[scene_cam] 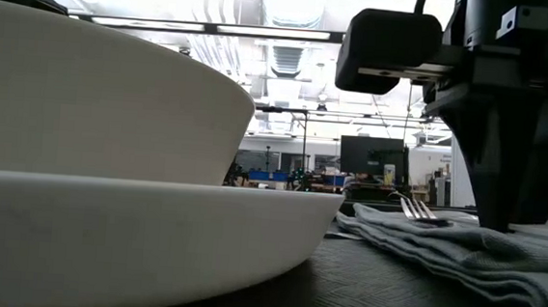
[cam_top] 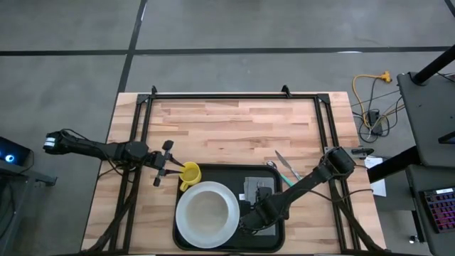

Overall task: Set up tray
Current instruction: Put the white patterned fork on the gray napkin to the right of the white plate

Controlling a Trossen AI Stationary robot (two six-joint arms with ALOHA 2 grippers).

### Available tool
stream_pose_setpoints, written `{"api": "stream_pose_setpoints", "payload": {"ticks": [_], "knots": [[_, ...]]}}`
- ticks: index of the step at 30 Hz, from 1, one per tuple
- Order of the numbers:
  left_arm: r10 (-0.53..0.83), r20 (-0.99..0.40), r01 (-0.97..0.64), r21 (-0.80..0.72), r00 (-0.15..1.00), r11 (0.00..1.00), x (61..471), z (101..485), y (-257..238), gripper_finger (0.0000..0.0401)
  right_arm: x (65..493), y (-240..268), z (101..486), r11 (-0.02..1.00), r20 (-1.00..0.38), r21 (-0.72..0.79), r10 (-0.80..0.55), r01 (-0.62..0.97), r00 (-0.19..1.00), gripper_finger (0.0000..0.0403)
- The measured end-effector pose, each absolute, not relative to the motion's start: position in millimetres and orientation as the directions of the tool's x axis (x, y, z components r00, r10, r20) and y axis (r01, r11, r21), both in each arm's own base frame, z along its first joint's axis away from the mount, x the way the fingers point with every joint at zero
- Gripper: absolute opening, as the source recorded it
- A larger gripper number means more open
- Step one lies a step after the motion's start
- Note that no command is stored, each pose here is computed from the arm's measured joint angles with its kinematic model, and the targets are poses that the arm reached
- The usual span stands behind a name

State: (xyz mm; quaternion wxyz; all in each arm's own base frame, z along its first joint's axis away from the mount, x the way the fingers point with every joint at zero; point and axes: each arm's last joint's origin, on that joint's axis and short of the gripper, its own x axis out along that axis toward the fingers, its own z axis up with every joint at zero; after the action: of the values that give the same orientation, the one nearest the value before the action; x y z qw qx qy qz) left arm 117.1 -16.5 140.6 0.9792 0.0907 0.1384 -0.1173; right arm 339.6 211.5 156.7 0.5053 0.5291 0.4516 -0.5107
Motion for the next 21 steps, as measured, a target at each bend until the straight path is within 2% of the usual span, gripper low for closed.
{"api": "stream_pose_setpoints", "payload": {"ticks": [21], "knots": [[-0.205, -0.292, 0.255, 0.145, 0.934, 0.956, 117.1, 140.6, -16.5, 0.0094, 338.8, 212.1, 158.0, -0.084, -0.999, 0.052, -0.021, 0.995, 0.05, 0.002]]}}
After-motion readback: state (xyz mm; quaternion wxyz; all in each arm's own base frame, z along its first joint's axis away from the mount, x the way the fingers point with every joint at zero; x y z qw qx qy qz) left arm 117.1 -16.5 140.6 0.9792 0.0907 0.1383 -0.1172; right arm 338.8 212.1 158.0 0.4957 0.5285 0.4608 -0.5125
